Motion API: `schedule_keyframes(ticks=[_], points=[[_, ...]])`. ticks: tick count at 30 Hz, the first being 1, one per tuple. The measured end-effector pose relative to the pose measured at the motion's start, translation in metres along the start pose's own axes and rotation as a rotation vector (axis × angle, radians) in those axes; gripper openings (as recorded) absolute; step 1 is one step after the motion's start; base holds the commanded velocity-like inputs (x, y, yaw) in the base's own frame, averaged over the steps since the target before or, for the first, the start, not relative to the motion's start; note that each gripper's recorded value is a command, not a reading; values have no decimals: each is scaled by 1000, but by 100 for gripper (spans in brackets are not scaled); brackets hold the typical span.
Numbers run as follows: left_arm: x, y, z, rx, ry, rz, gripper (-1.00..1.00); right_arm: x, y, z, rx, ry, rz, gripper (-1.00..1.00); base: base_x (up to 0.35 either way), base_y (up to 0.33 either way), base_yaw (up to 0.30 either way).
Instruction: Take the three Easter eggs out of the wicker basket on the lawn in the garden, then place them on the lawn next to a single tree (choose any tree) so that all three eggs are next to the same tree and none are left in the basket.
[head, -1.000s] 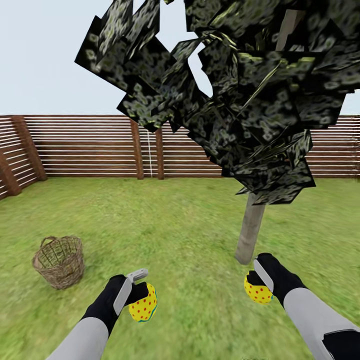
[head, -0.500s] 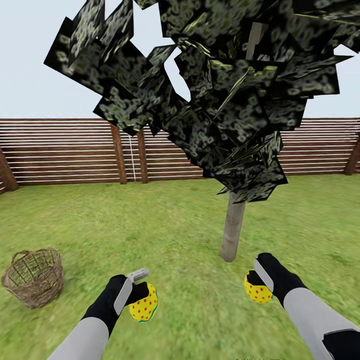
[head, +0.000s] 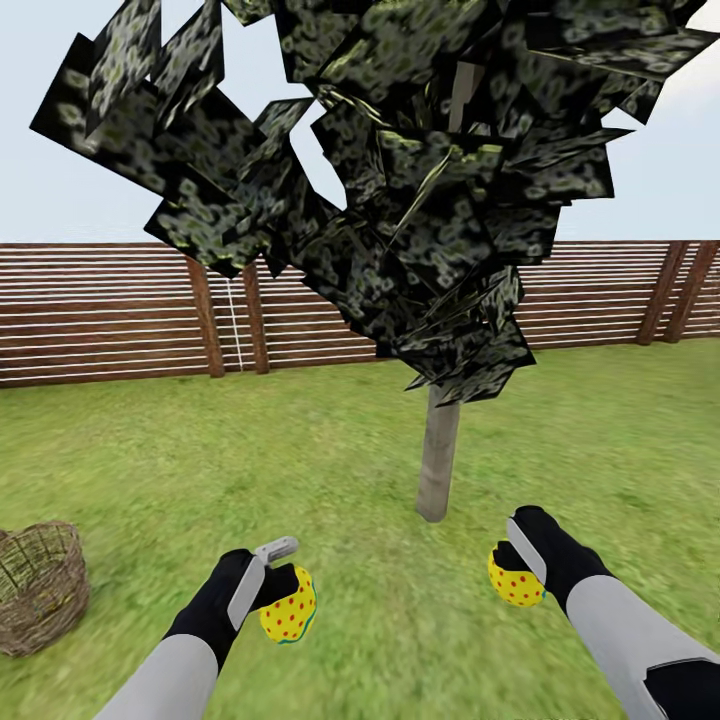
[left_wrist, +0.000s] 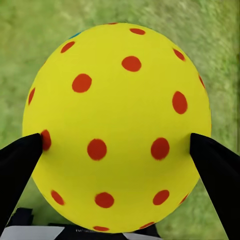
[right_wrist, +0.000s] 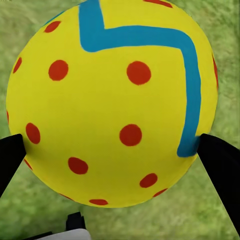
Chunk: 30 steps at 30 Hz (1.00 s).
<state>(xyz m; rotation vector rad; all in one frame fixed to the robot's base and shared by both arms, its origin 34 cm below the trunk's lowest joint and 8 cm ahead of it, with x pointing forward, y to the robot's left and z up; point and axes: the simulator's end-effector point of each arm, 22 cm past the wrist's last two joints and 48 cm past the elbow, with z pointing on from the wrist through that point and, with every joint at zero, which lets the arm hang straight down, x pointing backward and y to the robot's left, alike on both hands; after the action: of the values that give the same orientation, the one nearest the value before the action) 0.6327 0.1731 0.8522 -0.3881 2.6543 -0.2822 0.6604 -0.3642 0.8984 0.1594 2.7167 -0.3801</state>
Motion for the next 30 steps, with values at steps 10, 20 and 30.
schedule_keyframes(ticks=[10, 20, 30], points=[[-1, 1, 7, -2, -1, -3, -100, -1, 1, 7, 0, 0, 2, -100, 0, 0, 0], [-3, 2, 15, -1, -3, -6, -100, -2, 5, 14, -1, -1, 0, -100, 0, 0, 0], [-5, 8, 23, -4, -6, -13, -100, -2, 10, 22, -4, -2, -2, -100, -40, 0, 0]])
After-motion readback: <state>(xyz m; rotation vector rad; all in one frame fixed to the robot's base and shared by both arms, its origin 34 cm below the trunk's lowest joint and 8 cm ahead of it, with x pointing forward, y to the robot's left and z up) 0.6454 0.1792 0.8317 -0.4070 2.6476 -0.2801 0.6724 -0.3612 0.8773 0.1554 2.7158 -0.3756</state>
